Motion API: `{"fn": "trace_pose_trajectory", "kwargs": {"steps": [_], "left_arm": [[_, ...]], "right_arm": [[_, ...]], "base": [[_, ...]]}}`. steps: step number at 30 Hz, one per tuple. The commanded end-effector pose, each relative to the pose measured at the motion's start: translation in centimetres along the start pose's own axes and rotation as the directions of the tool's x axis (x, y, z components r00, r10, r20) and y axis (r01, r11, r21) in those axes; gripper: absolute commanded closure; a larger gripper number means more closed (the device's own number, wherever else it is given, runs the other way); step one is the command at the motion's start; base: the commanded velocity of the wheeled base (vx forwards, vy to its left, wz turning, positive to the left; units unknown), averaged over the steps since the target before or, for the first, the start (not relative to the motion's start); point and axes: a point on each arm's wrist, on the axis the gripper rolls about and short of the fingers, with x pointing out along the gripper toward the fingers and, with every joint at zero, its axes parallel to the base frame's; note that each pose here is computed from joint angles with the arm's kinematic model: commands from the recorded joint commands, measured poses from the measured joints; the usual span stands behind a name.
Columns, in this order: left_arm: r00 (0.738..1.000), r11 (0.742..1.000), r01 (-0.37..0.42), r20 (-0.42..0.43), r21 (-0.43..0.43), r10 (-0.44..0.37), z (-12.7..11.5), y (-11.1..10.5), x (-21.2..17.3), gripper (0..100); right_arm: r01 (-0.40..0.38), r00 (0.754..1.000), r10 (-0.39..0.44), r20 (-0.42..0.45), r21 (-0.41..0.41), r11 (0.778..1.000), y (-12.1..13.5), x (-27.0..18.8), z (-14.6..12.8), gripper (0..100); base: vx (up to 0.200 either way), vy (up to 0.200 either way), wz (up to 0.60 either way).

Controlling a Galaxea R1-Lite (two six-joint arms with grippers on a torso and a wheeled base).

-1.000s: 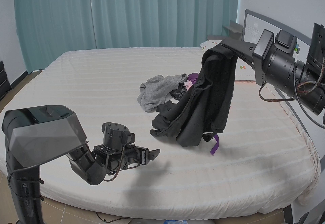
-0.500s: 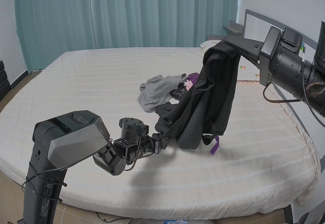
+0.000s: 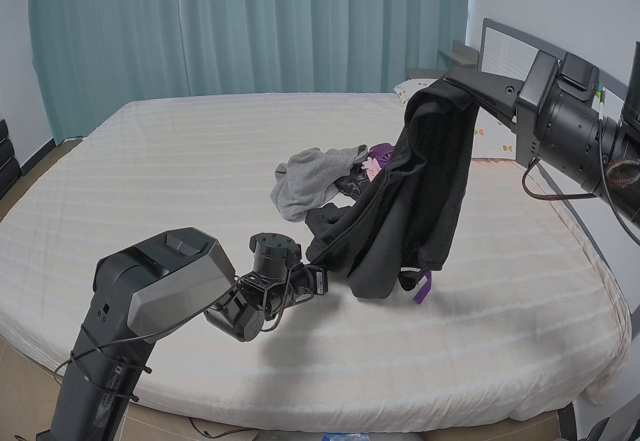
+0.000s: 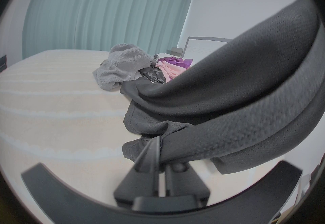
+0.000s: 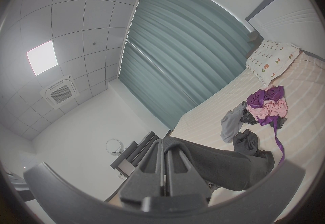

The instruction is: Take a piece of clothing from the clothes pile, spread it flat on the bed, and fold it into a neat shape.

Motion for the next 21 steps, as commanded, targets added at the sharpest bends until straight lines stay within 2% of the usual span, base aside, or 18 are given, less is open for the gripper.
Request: {"fn": "trace_pose_trajectory", "kwargs": {"steps": [1, 2, 4, 8, 10, 11, 12, 13, 15, 16, 18, 21], "left_arm": [[0.999, 0.999, -0.007, 0.041, -0.046, 0.009, 2.0, -0.5, -1.9, 100], [0.999, 0.998, -0.005, 0.05, -0.06, 0.008, 3.2, -0.9, -3.6, 100], [0.999, 0.997, 0.006, 0.054, -0.075, -0.002, 4.8, -1.3, -6.2, 100], [0.999, 0.995, -0.001, 0.051, -0.097, 0.006, 7.2, -2.0, -11.3, 100], [0.997, 0.99, -0.001, 0.078, -0.14, 0.012, 9.0, -2.3, -13.9, 100], [0.997, 0.99, -0.002, 0.078, -0.143, 0.013, 9.1, -2.4, -14.1, 100], [0.994, 0.981, 0.01, 0.106, -0.192, 0.01, 11.3, -2.9, -16.9, 100], [0.993, 0.98, 0.015, 0.115, -0.201, 0.008, 11.9, -3.0, -17.6, 100], [0.993, 0.98, 0.015, 0.115, -0.201, 0.008, 11.9, -3.0, -17.6, 100], [0.991, 0.969, -0.005, 0.129, -0.247, 0.038, 15.7, -3.1, -22.8, 100], [0.987, 0.967, -0.004, 0.157, -0.256, 0.046, 17.3, -3.2, -24.8, 100], [0.973, 0.962, -0.004, 0.223, -0.274, 0.068, 19.6, -2.8, -27.8, 100]], "right_arm": [[0.069, 0.998, -0.07, -0.006, -0.009, 0.998, -2.0, 0.1, -0.3, 100], [0.111, 0.994, -0.111, -0.003, -0.01, 0.994, -3.2, 0.3, -0.2, 100], [0.143, 0.99, -0.143, -0.011, -0.005, 0.99, -4.6, 0.5, -0.1, 100], [0.197, 0.979, -0.197, -0.059, 0.002, 0.98, -7.3, 1.3, -0.6, 100], [0.226, 0.971, -0.225, -0.075, 0.006, 0.974, -8.6, 2.2, -0.9, 100], [0.228, 0.971, -0.227, -0.075, 0.006, 0.974, -8.7, 2.2, -0.9, 100], [0.257, 0.963, -0.255, -0.088, 0.011, 0.966, -10.0, 2.9, -1.0, 100], [0.26, 0.962, -0.258, -0.091, 0.012, 0.966, -10.3, 3.1, -1.1, 100], [0.26, 0.962, -0.258, -0.091, 0.012, 0.966, -10.3, 3.1, -1.1, 100], [0.231, 0.972, -0.23, -0.037, 0.029, 0.972, -10.5, 4.5, 0.2, 100], [0.187, 0.982, -0.188, 0.022, 0.037, 0.982, -9.6, 5.0, 1.5, 100], [0.102, 0.987, -0.102, 0.124, 0.001, 0.995, -7.4, 4.8, 4.2, 100]], "base": [[0.0, 0.0, 0.0], [0.0, 0.0, 0.0], [0.0, 0.0, 0.0], [0.0, 0.0, 0.0], [0.0, 0.0, 0.0], [0.0, 0.0, 0.0], [0.0, 0.0, 0.0], [0.0, 0.0, 0.0], [0.0, 0.0, 0.0], [0.0, 0.0, 0.0], [0.0, 0.0, 0.0], [0.0, 0.0, 0.0]]}}
